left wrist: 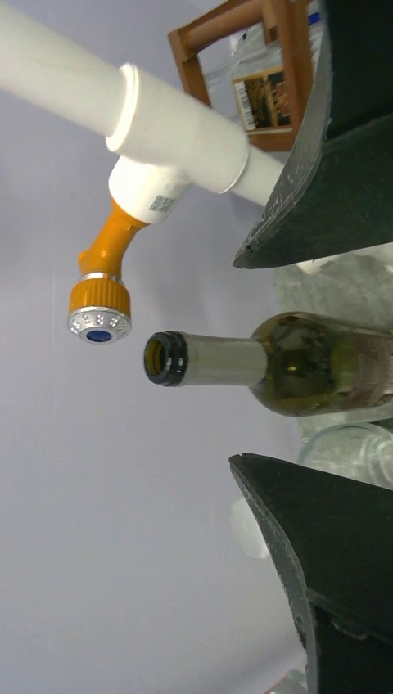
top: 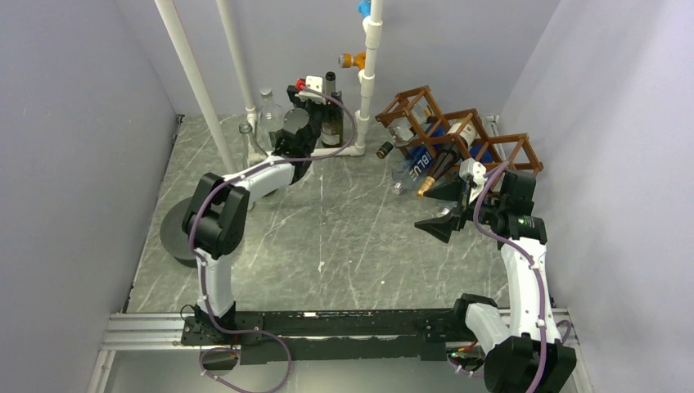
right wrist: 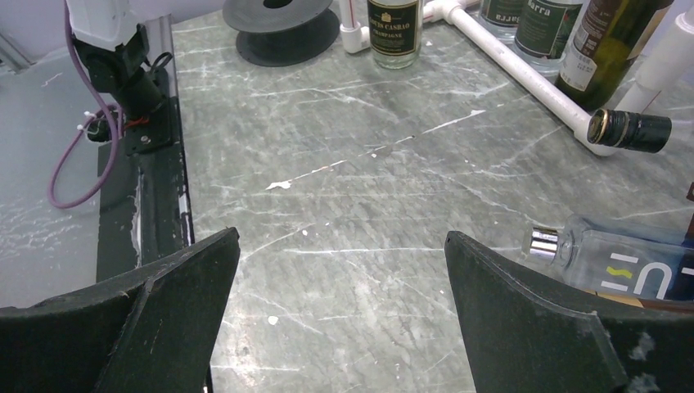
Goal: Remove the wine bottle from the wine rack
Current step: Place the wine bottle at the center of the board.
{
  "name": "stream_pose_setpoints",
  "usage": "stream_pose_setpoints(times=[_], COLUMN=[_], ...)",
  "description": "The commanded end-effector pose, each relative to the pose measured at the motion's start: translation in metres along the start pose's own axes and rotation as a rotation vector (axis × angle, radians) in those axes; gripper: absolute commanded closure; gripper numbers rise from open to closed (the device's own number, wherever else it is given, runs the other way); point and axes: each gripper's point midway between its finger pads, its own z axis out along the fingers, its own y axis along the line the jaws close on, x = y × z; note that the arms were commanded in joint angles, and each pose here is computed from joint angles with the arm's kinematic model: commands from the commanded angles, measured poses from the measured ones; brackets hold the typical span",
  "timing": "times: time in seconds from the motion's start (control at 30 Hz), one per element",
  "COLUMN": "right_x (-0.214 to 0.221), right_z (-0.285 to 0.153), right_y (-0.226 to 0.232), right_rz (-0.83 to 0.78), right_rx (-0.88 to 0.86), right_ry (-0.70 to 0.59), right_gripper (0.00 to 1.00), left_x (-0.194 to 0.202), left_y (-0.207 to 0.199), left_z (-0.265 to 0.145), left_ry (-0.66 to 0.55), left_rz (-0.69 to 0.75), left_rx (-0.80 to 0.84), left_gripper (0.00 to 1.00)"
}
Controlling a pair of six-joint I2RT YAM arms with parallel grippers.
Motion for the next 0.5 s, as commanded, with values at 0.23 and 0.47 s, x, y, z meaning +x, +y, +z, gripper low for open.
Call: stream_pose_setpoints(times=[0.23, 0.47], right_x=[-0.009, -0.008], right_z=[-0.004, -0.010], right_y=[0.004, -0.001], right_rz=[-0.091, -0.091], right_rx=[0.003, 0.030], right_ry=[-0.012, -0.013], right_gripper=[0.01, 0.01], left_x=[-0.056, -0.053], left_y=[-0.016, -0.030], left_z=[-0.071, -0.114], left_ry=[0.108, 0.259], left_rz=[-0.163, -0.215], left_rx=[0.122, 0.226], left_gripper=[0.00, 0.01])
